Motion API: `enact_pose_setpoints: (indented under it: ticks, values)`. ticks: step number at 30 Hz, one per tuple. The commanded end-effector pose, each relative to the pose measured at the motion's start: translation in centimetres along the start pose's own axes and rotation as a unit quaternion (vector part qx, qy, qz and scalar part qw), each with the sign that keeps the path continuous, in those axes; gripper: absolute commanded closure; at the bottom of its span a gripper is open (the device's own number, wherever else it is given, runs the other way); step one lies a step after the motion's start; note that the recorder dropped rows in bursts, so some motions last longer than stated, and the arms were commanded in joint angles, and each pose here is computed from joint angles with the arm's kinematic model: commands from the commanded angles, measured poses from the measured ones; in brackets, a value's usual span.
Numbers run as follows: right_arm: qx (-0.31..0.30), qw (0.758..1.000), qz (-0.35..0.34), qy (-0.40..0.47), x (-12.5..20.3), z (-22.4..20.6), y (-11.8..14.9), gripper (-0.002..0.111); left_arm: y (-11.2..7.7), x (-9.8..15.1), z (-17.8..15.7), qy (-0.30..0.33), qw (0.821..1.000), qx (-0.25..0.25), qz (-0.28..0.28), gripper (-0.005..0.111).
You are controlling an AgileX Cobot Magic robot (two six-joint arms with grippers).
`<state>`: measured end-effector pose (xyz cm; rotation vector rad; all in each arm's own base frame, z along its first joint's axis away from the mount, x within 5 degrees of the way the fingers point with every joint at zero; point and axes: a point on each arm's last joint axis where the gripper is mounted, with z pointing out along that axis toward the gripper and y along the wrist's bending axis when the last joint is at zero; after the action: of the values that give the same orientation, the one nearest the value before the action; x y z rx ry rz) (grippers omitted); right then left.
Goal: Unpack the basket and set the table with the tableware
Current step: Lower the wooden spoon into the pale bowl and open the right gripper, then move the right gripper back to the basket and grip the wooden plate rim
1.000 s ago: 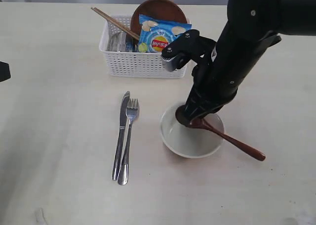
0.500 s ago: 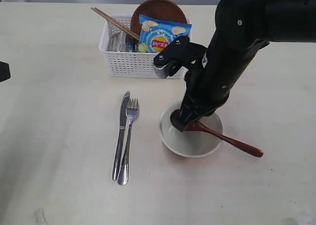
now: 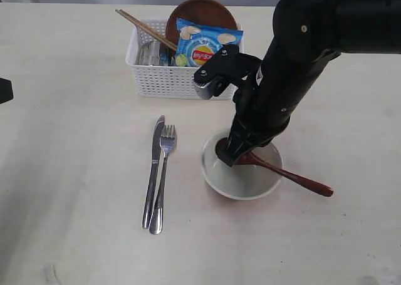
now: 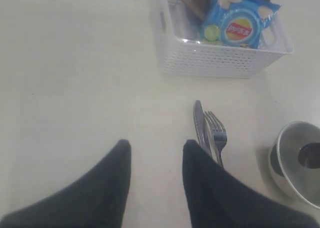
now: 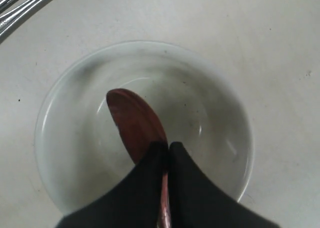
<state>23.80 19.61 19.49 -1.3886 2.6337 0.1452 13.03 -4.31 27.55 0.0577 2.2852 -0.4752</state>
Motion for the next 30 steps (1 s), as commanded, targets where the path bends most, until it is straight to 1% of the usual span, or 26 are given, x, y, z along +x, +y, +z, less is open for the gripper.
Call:
enact_pose_setpoints:
  ticks: [1,2,3,9,14,18,21,24,26,30]
  values:
    - [0.002,1.000,-0.006,-0.003,-0.2,-0.1,0.0,0.079,0.1,0.1,0.0,0.000,1.000,-0.003,0.005,0.073]
    - [0.002,1.000,-0.004,-0.003,-0.2,-0.1,0.0,0.074,0.1,0.1,0.0,0.001,1.000,-0.003,0.005,0.073]
    - [0.002,1.000,-0.003,-0.001,-0.1,-0.1,0.0,0.072,0.1,0.1,0.0,0.001,1.000,-0.003,0.005,0.073]
    - [0.004,1.000,-0.005,0.000,-0.2,-0.2,-0.1,0.074,0.1,0.1,0.0,0.001,1.000,-0.003,0.005,0.073]
    - [0.004,1.000,0.004,-0.005,-1.3,-1.7,-0.3,0.074,0.1,0.1,0.0,0.001,1.000,-0.003,0.005,0.073]
    - [0.008,0.999,0.039,-0.028,-3.0,-4.0,-0.6,0.074,0.1,0.1,0.0,0.001,1.000,-0.003,0.005,0.073]
    - [0.015,0.996,0.059,-0.063,-4.4,-5.8,-0.9,0.073,0.1,0.1,0.0,0.001,1.000,-0.003,0.005,0.073]
    - [0.024,0.990,0.090,-0.102,-5.7,-7.4,-1.3,0.065,0.1,0.1,0.0,0.001,1.000,-0.003,0.005,0.073]
    - [0.040,0.985,0.115,-0.125,-6.6,-8.2,-1.8,0.058,0.1,0.1,0.0,0.001,1.000,-0.003,0.005,0.073]
    - [0.072,0.973,0.159,-0.150,-8.5,-8.7,-3.0,0.057,0.1,0.1,0.0,0.001,1.000,-0.003,0.005,0.073]
